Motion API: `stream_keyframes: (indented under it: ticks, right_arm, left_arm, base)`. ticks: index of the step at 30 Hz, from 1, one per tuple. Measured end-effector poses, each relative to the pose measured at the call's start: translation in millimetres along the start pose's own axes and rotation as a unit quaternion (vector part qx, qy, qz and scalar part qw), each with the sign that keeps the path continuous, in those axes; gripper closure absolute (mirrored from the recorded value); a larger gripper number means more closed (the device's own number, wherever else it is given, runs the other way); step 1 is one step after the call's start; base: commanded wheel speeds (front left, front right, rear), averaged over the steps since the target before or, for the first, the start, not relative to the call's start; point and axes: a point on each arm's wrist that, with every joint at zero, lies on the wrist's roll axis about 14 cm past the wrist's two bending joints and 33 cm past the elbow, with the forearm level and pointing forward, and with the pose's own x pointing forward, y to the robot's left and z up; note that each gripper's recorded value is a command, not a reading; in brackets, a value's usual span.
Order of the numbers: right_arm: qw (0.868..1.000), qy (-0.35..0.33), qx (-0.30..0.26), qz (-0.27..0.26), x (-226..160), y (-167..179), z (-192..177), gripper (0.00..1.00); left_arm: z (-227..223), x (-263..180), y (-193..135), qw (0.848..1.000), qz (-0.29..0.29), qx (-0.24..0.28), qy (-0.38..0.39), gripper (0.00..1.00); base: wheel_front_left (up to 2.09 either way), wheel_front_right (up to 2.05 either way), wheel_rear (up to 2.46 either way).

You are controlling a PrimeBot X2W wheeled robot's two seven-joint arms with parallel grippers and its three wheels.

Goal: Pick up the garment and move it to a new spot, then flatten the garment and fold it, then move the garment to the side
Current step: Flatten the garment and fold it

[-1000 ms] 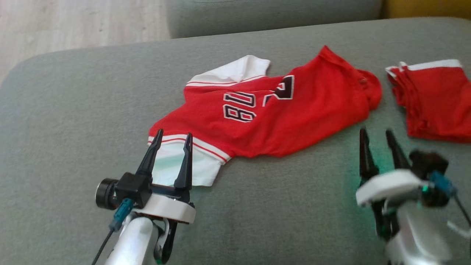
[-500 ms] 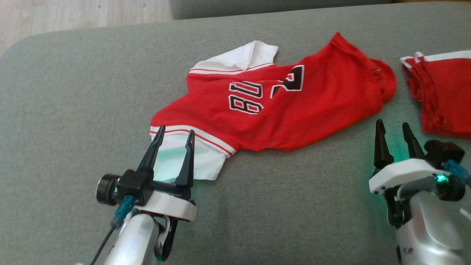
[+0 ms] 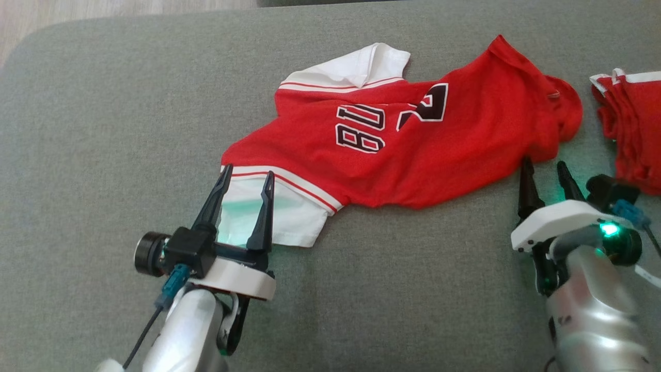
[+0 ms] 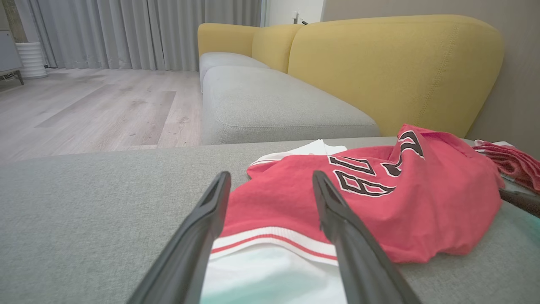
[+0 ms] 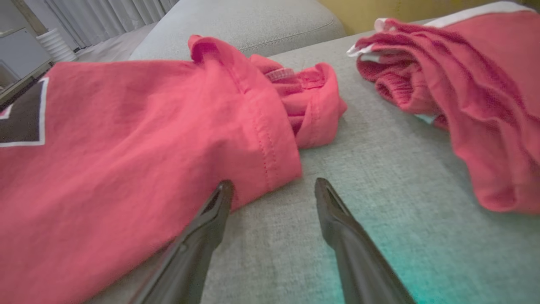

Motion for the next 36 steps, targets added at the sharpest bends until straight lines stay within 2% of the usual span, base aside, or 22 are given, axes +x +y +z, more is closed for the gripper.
stream_keyframes:
  ticks: [10, 11, 12, 13, 18, 23, 30, 36]
  right_arm:
    - [1.000, 0.009, -0.018, 0.009, 8, 6, -1, 0.00]
    - [1.000, 0.010, -0.020, 0.010, 9, 7, -2, 0.33]
    - [1.000, 0.010, -0.020, 0.010, 9, 7, -2, 0.85]
    - [1.000, 0.010, -0.024, 0.012, 9, 8, -1, 1.00]
    - [0.999, 0.003, -0.029, 0.014, 7, 9, 5, 1.00]
    - [0.998, -0.048, -0.035, 0.014, -2, 7, 36, 1.00]
    - [0.995, -0.095, -0.040, -0.003, -41, -11, 51, 1.00]
    - [0.986, -0.153, -0.058, -0.010, -71, -16, 93, 1.00]
  left_arm:
    - [-3, 3, 0, 1.000, -0.002, 0.000, 0.003, 0.00]
    - [-3, 3, 0, 1.000, -0.002, 0.000, 0.004, 0.00]
    - [-3, 3, 0, 1.000, -0.002, 0.000, 0.004, 0.00]
    - [-3, 3, 0, 1.000, -0.002, 0.000, 0.004, 0.00]
    - [0, 2, -2, 1.000, -0.004, 0.003, 0.001, 0.00]
    - [11, 1, -8, 1.000, -0.012, 0.008, -0.012, 0.00]
    - [19, -11, -24, 0.999, -0.024, 0.011, -0.021, 0.00]
    - [26, -17, -37, 0.999, -0.037, 0.015, -0.031, 0.00]
  base:
    - [0.00, 0.00, 0.00]
    - [0.00, 0.00, 0.00]
    - [0.00, 0.00, 0.00]
    - [0.00, 0.00, 0.00]
    - [0.00, 0.00, 0.00]
    - [0.00, 0.00, 0.00]
    - [0.00, 0.00, 0.00]
    - [0.00, 0.00, 0.00]
